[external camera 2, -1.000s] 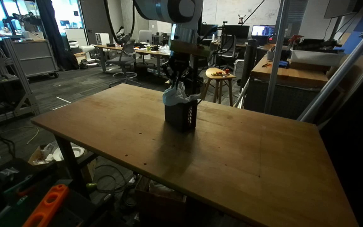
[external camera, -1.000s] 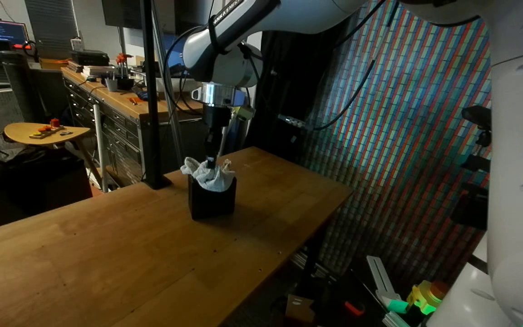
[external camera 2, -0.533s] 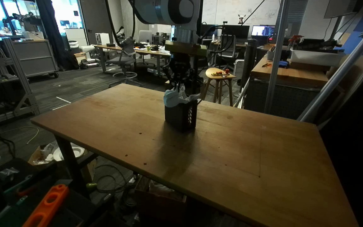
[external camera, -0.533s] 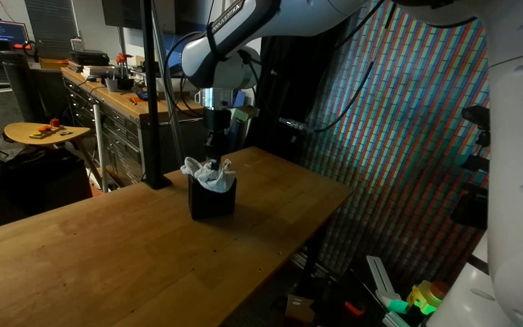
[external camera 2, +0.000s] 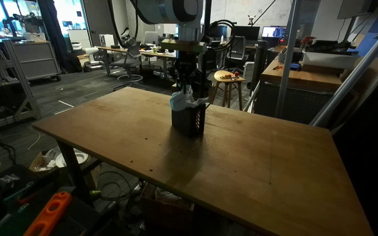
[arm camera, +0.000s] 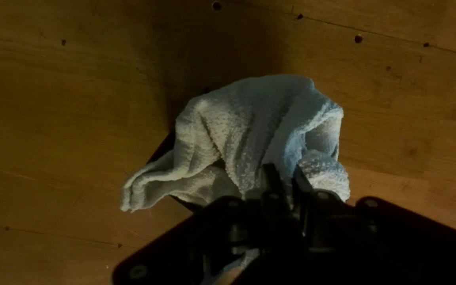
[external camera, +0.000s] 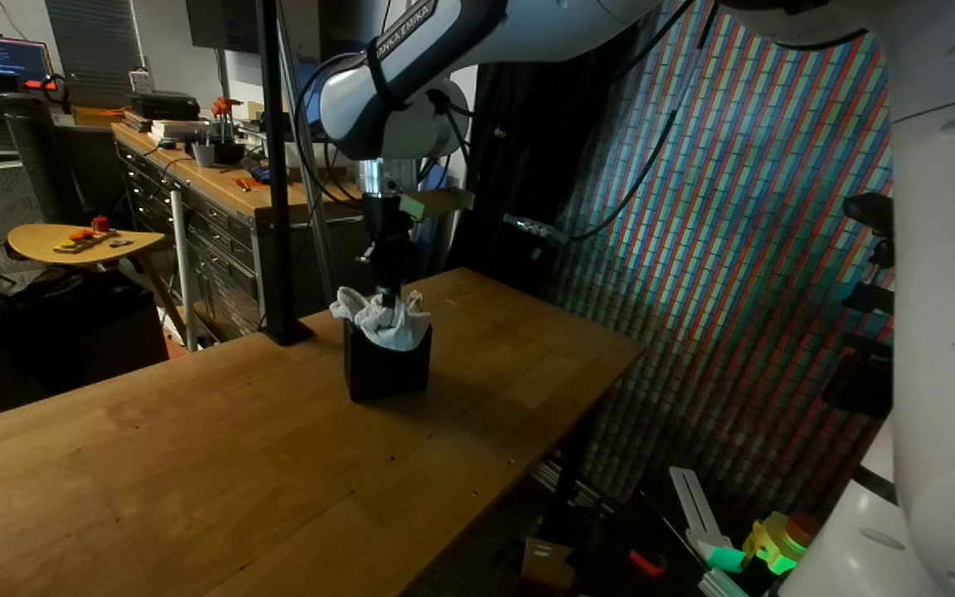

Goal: Put the towel in the box

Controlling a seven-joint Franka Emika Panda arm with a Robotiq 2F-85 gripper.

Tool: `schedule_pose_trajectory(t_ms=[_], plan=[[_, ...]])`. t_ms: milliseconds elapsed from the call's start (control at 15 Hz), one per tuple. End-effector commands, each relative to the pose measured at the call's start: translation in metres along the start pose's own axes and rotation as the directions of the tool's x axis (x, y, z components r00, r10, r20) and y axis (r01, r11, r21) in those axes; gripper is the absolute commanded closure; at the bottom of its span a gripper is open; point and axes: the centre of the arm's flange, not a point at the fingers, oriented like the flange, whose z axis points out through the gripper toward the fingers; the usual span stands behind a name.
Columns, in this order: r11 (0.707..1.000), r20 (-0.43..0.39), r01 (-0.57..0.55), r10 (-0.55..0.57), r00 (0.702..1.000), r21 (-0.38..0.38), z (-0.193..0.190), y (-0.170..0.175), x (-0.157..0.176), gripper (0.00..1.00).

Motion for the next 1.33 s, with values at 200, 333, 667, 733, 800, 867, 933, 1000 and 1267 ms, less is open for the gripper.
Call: schedule_pose_trajectory(t_ms=[200,333,667,733,800,867,933,1000,1267], plan=[[0.991,0.003,-0.132,0.132,0.991,-0.036,0.001,0.004,0.016,0.97],[0.988,0.008,-0.152,0.153,0.988,-0.033,0.007,0.006,0.015,0.97],[0.982,0.038,-0.188,0.189,0.981,-0.026,0.026,0.013,0.010,0.97],[0.981,0.041,-0.193,0.194,0.980,-0.028,0.027,0.015,0.010,0.97],[0.980,0.045,-0.197,0.198,0.979,-0.028,0.028,0.016,0.009,0.97],[0.979,0.047,-0.200,0.201,0.978,-0.029,0.028,0.016,0.008,0.97],[0.978,0.055,-0.204,0.206,0.977,-0.030,0.030,0.017,0.008,0.97],[0.978,0.060,-0.207,0.208,0.976,-0.028,0.031,0.017,0.008,0.97],[0.974,0.077,-0.226,0.226,0.971,-0.019,0.038,0.015,0.011,0.97]])
